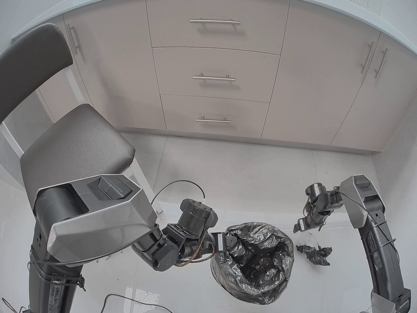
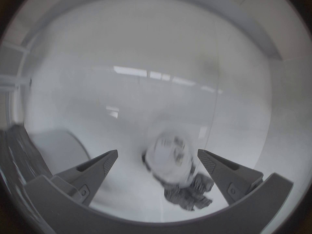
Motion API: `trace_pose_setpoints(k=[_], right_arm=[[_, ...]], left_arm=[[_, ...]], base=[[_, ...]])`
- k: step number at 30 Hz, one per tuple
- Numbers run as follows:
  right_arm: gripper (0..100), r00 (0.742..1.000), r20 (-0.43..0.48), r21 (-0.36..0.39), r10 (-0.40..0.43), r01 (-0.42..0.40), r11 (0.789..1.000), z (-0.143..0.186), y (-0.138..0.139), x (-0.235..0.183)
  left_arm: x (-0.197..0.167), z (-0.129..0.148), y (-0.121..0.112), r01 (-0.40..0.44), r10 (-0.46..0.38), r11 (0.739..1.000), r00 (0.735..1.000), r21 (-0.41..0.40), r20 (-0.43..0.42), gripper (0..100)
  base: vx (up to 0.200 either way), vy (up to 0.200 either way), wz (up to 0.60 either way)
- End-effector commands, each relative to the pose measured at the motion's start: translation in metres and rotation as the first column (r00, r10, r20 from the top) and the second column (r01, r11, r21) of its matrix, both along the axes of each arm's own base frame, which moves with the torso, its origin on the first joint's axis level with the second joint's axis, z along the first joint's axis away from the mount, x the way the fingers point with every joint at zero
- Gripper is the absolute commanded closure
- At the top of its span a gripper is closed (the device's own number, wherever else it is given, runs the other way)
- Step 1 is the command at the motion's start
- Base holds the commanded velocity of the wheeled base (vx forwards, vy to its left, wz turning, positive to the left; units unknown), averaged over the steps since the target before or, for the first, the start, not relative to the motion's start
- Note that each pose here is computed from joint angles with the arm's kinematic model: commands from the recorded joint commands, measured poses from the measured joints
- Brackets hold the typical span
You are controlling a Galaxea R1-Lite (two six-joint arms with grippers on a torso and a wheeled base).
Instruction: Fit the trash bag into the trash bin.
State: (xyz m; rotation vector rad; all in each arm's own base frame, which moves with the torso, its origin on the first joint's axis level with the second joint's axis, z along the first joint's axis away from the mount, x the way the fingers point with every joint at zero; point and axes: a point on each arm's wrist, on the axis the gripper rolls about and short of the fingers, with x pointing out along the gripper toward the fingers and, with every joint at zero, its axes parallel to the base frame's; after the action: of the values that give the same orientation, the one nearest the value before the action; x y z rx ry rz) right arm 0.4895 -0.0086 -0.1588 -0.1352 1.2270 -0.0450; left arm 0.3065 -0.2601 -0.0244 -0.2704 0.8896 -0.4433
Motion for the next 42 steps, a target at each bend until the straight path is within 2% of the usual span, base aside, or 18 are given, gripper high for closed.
trace_pose_setpoints(k=[1,3,14,18,21,22,23,30,31,42], right_arm=[[0,0.975,-0.22,0.012,0.036,-0.034,0.999,-0.052,-0.009,-0.03],[0,0.976,-0.206,0.002,0.063,-0.064,0.998,-0.052,-0.013,-0.029],[0,0.979,-0.202,-0.005,0.037,-0.038,0.999,-0.051,-0.029,-0.029],[0,0.986,-0.158,-0.011,0.047,-0.049,0.999,-0.051,-0.03,-0.024],[0,0.995,-0.061,-0.035,0.073,-0.075,0.997,-0.048,-0.03,-0.014],[0,0.995,-0.061,-0.035,0.073,-0.075,0.997,-0.048,-0.03,-0.014],[0,0.994,-0.031,-0.05,0.104,-0.106,0.993,-0.047,-0.03,-0.011],[0,0.988,-0.016,-0.077,0.152,-0.153,0.985,-0.046,-0.019,-0.008],[100,0.988,-0.017,-0.079,0.153,-0.154,0.985,-0.046,-0.018,-0.008],[100,0.988,-0.021,-0.09,0.154,-0.155,0.984,-0.046,-0.016,-0.008]], left_arm=[[0.0,0.0,0.0,0.002,-0.002,1.0,1.0,0.002,0.001,0],[0.0,0.0,0.0,0.002,-0.002,1.0,1.0,0.002,0.001,0],[0.0,-0.001,0.0,0.001,-0.001,1.0,1.0,0.003,0.0,0],[0.0,-0.001,0.0,0.0,0.0,1.0,1.0,0.004,0.001,0],[0.0,-0.002,0.0,0.0,0.0,1.0,1.0,0.005,0.0,0],[0.0,-0.002,0.0,0.0,0.0,1.0,1.0,0.005,0.0,0],[0.0,-0.001,0.0,0.0,0.0,1.0,1.0,0.004,0.001,0],[0.0,-0.001,0.0,0.0,0.0,1.0,1.0,0.004,0.001,0],[0.0,-0.001,0.0,0.0,0.0,1.0,1.0,0.004,0.001,0],[0.0,-0.002,0.0,0.0,0.0,1.0,1.0,0.005,0.0,0]], base=[[0.0,0.0,0.0],[0.0,0.0,0.0],[0.0,0.0,0.0],[0.0,0.0,0.0],[0.0,0.0,0.0],[0.0,0.0,0.0],[0.0,0.0,0.0],[0.0,0.0,0.0],[0.0,0.0,0.0],[0.0,0.0,0.0]])
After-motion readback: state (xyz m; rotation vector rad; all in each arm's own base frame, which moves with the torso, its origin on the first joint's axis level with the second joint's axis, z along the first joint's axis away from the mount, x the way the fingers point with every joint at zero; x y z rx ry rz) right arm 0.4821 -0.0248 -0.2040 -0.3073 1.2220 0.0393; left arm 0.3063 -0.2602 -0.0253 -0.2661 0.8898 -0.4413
